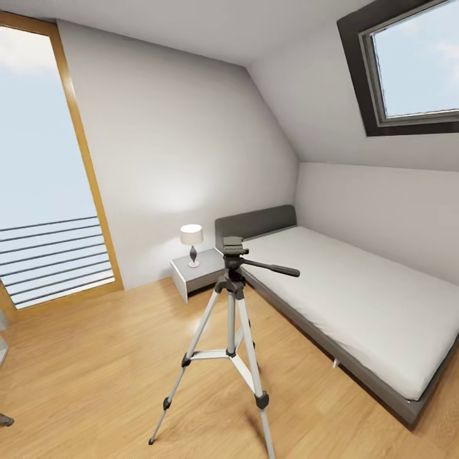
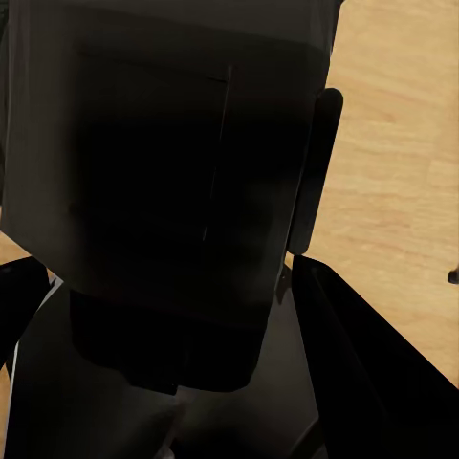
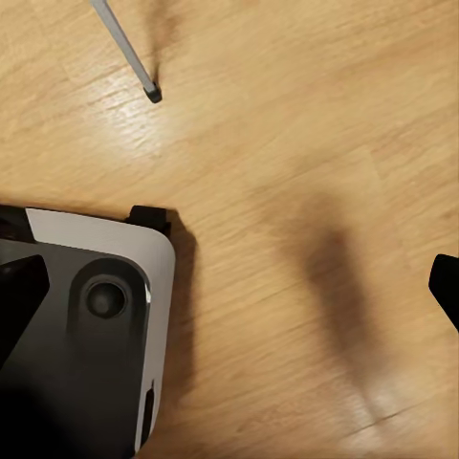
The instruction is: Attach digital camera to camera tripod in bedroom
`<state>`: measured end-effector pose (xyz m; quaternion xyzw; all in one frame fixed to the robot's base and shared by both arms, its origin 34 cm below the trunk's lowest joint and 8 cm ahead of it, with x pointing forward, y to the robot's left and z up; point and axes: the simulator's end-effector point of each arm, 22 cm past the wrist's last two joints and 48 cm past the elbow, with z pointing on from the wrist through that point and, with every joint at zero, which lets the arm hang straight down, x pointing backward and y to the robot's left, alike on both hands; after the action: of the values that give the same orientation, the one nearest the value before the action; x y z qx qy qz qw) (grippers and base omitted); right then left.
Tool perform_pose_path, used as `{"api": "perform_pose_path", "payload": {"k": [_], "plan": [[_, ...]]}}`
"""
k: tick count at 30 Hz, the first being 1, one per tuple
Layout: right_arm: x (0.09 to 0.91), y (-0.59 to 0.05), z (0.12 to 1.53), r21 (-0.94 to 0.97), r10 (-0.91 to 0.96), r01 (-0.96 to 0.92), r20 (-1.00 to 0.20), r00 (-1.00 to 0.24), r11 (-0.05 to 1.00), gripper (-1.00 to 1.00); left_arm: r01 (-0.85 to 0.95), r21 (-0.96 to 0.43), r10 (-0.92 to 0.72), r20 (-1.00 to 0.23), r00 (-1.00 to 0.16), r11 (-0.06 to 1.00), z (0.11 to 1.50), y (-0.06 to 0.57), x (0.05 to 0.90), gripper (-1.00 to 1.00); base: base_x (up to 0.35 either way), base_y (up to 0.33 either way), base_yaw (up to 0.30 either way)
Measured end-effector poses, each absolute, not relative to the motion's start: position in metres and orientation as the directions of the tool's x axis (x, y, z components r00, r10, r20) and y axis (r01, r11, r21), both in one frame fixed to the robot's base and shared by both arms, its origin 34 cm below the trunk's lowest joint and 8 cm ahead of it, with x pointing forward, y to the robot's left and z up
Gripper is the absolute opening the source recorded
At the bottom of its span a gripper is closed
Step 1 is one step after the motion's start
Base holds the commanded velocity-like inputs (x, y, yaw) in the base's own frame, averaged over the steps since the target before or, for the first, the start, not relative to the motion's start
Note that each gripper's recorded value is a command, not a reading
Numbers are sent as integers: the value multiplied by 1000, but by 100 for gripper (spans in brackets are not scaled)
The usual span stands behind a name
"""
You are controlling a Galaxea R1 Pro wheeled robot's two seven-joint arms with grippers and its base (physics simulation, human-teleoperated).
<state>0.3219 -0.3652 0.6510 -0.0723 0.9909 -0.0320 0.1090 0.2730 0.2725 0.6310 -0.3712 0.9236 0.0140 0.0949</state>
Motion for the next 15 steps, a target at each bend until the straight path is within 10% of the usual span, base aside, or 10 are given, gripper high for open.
{"api": "perform_pose_path", "payload": {"k": [15], "plan": [[321,-364,651,-74,-150,-138,-210,-966,988,100,-689,-44,-684,-185,-706,723,631,273,273,-100,0,0,0]]}}
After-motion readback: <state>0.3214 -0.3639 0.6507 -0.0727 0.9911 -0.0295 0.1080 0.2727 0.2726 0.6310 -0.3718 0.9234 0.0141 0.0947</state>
